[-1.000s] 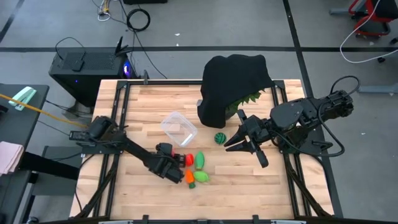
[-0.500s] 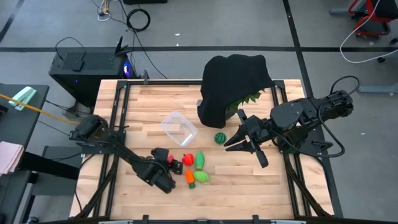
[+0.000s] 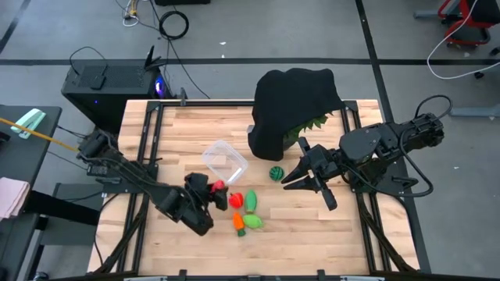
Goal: Pick and placing Produce into tupperware
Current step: Put the red dragon fruit into the transparent bin
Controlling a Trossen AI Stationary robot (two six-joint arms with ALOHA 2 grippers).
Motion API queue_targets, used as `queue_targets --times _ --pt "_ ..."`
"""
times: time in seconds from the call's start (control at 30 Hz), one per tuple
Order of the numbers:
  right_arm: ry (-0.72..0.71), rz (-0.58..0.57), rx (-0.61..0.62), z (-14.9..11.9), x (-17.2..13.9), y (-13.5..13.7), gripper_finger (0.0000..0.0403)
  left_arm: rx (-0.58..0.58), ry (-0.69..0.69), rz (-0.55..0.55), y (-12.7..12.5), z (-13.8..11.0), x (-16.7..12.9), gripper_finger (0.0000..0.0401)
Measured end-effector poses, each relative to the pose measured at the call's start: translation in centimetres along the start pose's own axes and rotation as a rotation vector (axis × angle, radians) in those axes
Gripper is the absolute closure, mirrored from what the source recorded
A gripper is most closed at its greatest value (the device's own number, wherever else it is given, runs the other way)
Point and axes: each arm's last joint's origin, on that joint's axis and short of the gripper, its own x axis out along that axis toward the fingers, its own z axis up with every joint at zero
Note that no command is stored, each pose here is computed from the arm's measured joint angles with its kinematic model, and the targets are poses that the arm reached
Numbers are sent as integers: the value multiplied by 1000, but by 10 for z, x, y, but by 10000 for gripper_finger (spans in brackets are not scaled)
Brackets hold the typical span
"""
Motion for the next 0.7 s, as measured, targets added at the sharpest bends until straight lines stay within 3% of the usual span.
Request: queue_targets --times 0.27,0.7 --pt "-9 2 1 1 0 0 332 166 -59 79 0 36 25 149" --pt "-10 2 20 1 0 0 332 415 155 192 12 80 75 158"
